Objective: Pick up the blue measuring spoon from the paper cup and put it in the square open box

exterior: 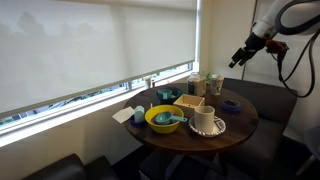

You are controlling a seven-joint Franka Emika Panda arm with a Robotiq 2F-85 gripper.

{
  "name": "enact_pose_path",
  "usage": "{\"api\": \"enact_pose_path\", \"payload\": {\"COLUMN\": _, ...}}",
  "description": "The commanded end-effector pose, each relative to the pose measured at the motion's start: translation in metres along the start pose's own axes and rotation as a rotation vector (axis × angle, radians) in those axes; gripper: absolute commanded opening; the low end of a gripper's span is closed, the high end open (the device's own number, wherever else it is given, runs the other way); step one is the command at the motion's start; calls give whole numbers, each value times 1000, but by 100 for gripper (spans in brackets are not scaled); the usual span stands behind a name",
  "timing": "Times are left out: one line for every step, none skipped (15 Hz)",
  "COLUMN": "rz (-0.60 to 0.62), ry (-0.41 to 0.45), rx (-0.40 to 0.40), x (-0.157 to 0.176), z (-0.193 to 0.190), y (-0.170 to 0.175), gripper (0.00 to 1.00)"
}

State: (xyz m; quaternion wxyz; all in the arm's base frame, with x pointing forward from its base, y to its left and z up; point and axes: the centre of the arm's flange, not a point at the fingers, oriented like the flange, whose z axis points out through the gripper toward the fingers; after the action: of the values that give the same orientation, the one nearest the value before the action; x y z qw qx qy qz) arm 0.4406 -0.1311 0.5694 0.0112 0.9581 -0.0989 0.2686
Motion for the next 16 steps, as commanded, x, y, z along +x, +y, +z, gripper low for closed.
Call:
{"api": "enact_pose_path", "payload": {"rz": -100, "ry": -97, "rx": -42, "x": 37, "z": 25, "y": 49, "gripper": 100}}
{"api": "enact_pose_path", "payload": {"rz": -97, "ry": -115, "rx": -42, "x": 44, "z": 30, "y": 63, "gripper": 100}}
{"api": "enact_pose_path", "payload": {"rz": -74, "ry": -117, "rx": -37, "x": 53, "z": 34, "y": 76, "gripper": 100}}
{"api": "enact_pose_path", "payload": {"rz": -30, "ry": -124, "rx": -6, "x": 61, "z": 37, "y": 85, "gripper": 100}}
{"api": "enact_pose_path", "payload": {"rz": -49, "ry": -98, "rx": -30, "x": 27, "z": 31, "y": 67, "gripper": 100}}
{"api": "enact_pose_path", "payload": {"rz": -38, "ry": -107, "rx": -29, "x": 34, "z": 34, "y": 76, "gripper": 100}}
{"api": "enact_pose_path", "payload": {"rz": -33, "ry": -112, "rx": -31, "x": 39, "z": 37, "y": 81, "gripper": 100}}
{"api": "enact_pose_path", "payload": {"rz": -32, "ry": -115, "rx": -32, "x": 43, "z": 39, "y": 82, "gripper": 100}}
{"api": "enact_pose_path", "payload": {"rz": -34, "ry": -116, "rx": -33, "x": 45, "z": 40, "y": 81, "gripper": 100}}
{"api": "enact_pose_path", "payload": {"rz": -40, "ry": -102, "rx": -49, "x": 55, "z": 43, "y": 87, "gripper": 100}}
{"api": "enact_pose_path", "payload": {"rz": -57, "ry": -146, "rx": -37, "x": 64, "z": 45, "y": 94, "gripper": 100}}
{"api": "enact_pose_path", "payload": {"rz": -119, "ry": -197, "rx": -15, "x": 79, "z": 48, "y": 104, "gripper": 100}}
{"api": "enact_pose_path", "payload": {"rz": -143, "ry": -211, "rx": -24, "x": 87, "z": 53, "y": 108, "gripper": 100}}
{"api": "enact_pose_path", "payload": {"rz": -151, "ry": -199, "rx": -50, "x": 99, "z": 62, "y": 109, "gripper": 100}}
{"api": "enact_pose_path", "payload": {"rz": -155, "ry": -189, "rx": -40, "x": 109, "z": 70, "y": 109, "gripper": 100}}
{"api": "enact_pose_path", "payload": {"rz": -165, "ry": -171, "rx": -32, "x": 119, "z": 82, "y": 106, "gripper": 100}}
